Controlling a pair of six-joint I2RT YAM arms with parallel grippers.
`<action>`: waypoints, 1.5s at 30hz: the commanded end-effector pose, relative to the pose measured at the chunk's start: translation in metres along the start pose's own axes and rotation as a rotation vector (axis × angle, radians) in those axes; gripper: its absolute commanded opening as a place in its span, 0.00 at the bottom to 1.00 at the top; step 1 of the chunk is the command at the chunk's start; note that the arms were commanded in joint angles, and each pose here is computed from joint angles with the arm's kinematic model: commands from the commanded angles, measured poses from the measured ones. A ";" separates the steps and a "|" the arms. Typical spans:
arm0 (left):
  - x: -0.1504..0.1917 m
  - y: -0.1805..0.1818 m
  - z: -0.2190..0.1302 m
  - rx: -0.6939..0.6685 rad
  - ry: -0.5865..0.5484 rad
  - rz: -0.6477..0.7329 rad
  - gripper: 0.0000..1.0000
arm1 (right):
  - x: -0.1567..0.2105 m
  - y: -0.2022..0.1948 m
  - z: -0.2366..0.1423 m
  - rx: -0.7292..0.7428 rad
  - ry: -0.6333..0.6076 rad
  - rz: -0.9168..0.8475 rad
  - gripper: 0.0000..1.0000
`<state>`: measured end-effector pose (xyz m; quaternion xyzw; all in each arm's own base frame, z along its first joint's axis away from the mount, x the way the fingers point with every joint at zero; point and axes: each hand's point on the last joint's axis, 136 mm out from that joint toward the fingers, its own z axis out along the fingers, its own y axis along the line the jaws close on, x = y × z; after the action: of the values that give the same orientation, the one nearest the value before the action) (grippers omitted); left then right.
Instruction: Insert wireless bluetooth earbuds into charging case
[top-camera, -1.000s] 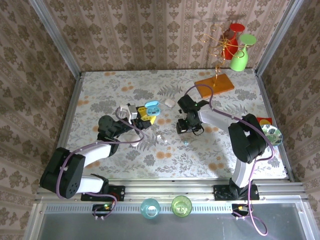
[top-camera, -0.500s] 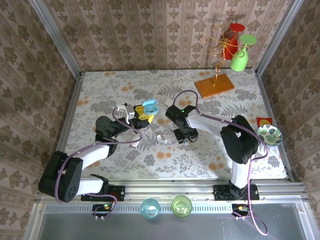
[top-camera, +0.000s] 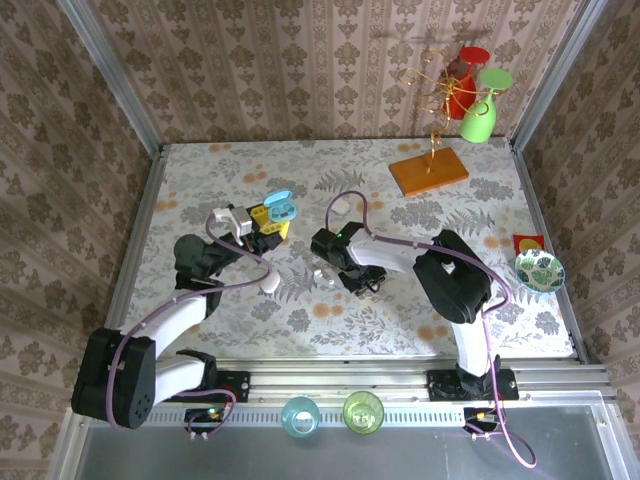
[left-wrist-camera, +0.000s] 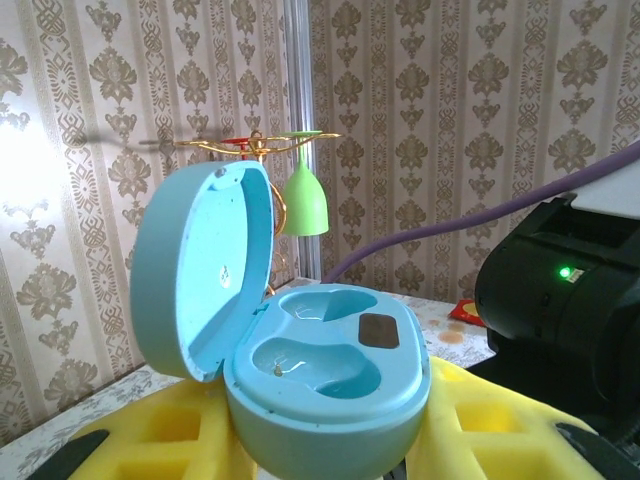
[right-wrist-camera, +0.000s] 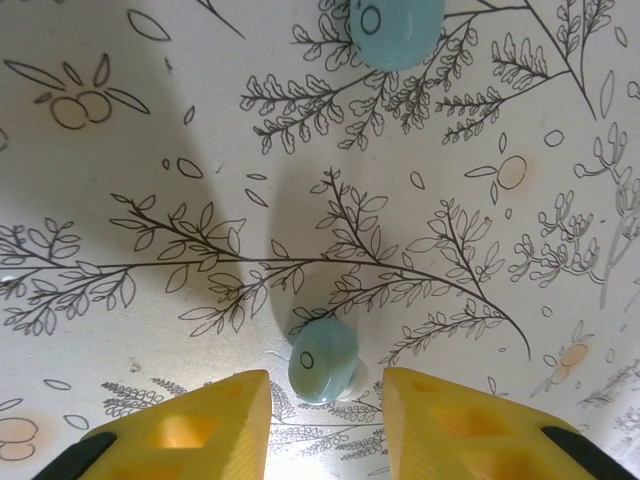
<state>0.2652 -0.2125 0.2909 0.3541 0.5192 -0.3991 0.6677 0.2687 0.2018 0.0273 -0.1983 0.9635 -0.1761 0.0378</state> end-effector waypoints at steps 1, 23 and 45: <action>-0.005 0.001 -0.003 -0.009 -0.007 0.032 0.31 | 0.000 -0.012 -0.002 0.102 0.007 -0.008 0.35; -0.004 0.001 -0.003 -0.004 -0.007 0.033 0.31 | -0.003 -0.004 0.012 0.139 0.027 -0.078 0.32; -0.002 0.001 0.000 0.014 -0.008 0.016 0.32 | -0.011 -0.019 -0.013 -0.149 -0.061 0.117 0.23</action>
<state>0.2683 -0.2115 0.2861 0.3517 0.5275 -0.3980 0.6631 0.2786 0.1850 0.0285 -0.1776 0.9687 -0.1691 0.0394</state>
